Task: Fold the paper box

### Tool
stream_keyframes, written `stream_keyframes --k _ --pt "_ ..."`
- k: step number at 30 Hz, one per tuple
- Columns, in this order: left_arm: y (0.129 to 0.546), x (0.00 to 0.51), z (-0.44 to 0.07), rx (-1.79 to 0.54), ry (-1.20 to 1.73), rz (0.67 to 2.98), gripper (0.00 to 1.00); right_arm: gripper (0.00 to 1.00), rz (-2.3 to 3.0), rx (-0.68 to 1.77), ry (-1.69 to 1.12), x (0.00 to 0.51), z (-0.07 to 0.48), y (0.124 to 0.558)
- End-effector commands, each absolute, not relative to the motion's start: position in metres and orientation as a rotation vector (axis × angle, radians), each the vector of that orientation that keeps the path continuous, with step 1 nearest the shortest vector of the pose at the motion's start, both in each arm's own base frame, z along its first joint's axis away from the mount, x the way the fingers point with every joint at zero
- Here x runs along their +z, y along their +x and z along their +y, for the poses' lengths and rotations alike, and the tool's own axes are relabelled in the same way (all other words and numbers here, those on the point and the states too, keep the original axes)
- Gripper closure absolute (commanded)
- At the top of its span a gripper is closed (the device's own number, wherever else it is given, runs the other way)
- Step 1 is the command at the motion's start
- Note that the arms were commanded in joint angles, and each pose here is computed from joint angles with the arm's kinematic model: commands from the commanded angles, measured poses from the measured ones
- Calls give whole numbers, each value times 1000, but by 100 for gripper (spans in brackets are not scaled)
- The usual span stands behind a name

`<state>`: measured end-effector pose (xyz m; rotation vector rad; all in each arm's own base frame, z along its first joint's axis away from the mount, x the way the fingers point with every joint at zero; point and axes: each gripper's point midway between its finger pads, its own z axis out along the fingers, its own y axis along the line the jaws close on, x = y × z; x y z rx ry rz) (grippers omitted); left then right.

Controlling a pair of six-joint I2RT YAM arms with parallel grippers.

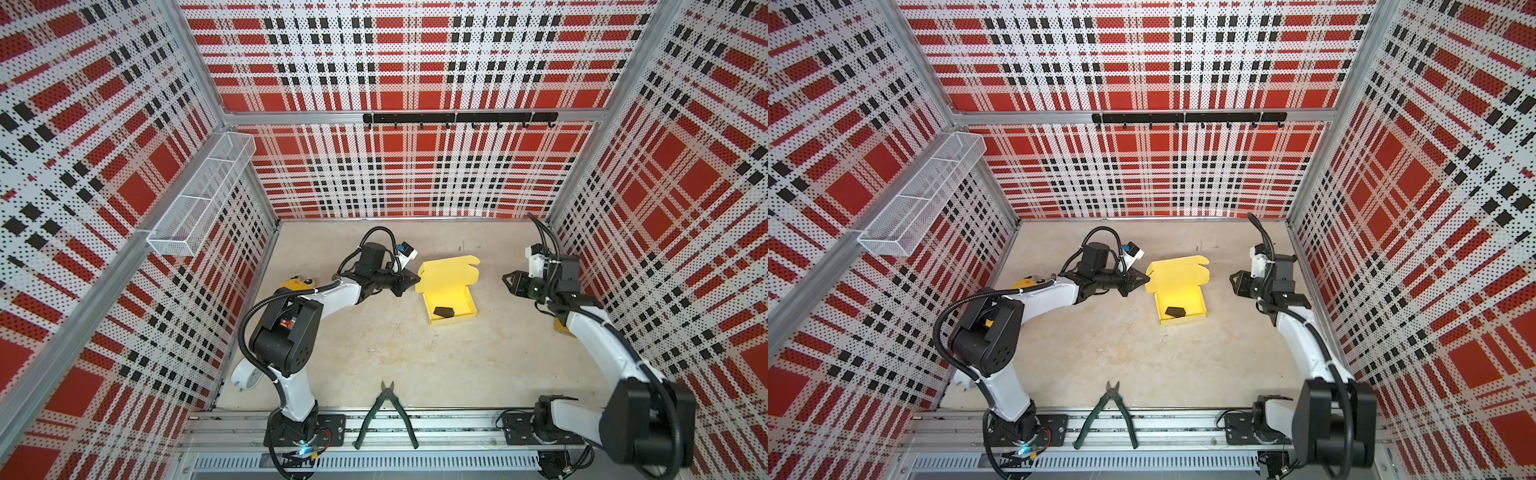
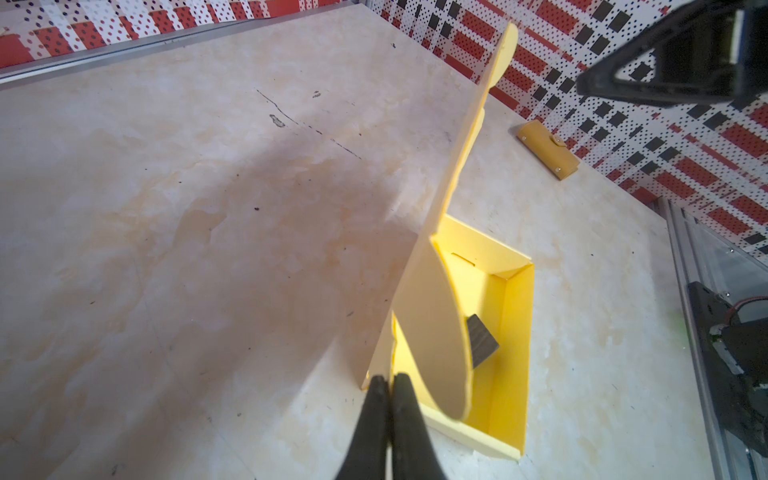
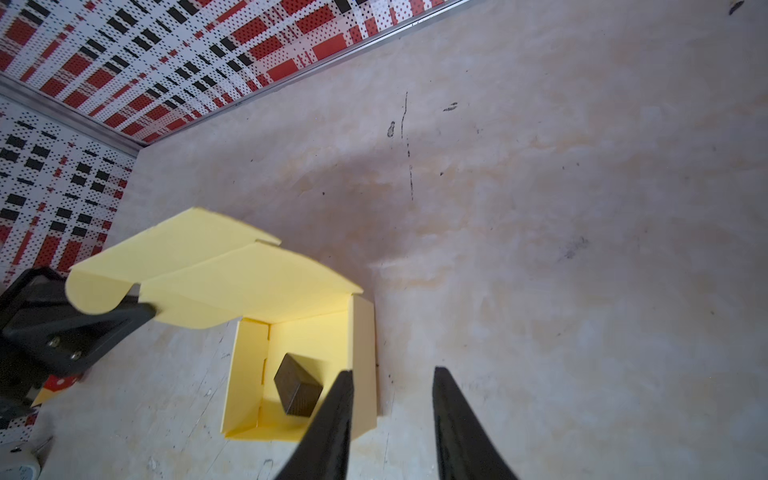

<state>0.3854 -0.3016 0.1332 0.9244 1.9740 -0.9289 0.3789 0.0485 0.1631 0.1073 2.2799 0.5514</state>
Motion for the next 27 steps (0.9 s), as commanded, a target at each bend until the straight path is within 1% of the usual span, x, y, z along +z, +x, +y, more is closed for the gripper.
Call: stream_keyframes --k 1,5,9,13,20,27 --pt "384 145 -303 -921 929 1941 93 65 2194 646 -12 174 65 418" --pt "385 145 -301 -913 927 1940 93 65 2176 656 -139 167 77 445" --pt "386 145 -299 -912 921 1942 93 64 2187 689 -321 155 110 445" --pt "389 150 -295 -907 909 1935 93 64 2175 803 -471 145 151 418" --pt "401 158 -285 -869 866 1936 93 65 2078 1006 -510 146 185 370" --pt "405 163 -285 -856 865 1922 93 62 2079 1046 -597 132 208 319"
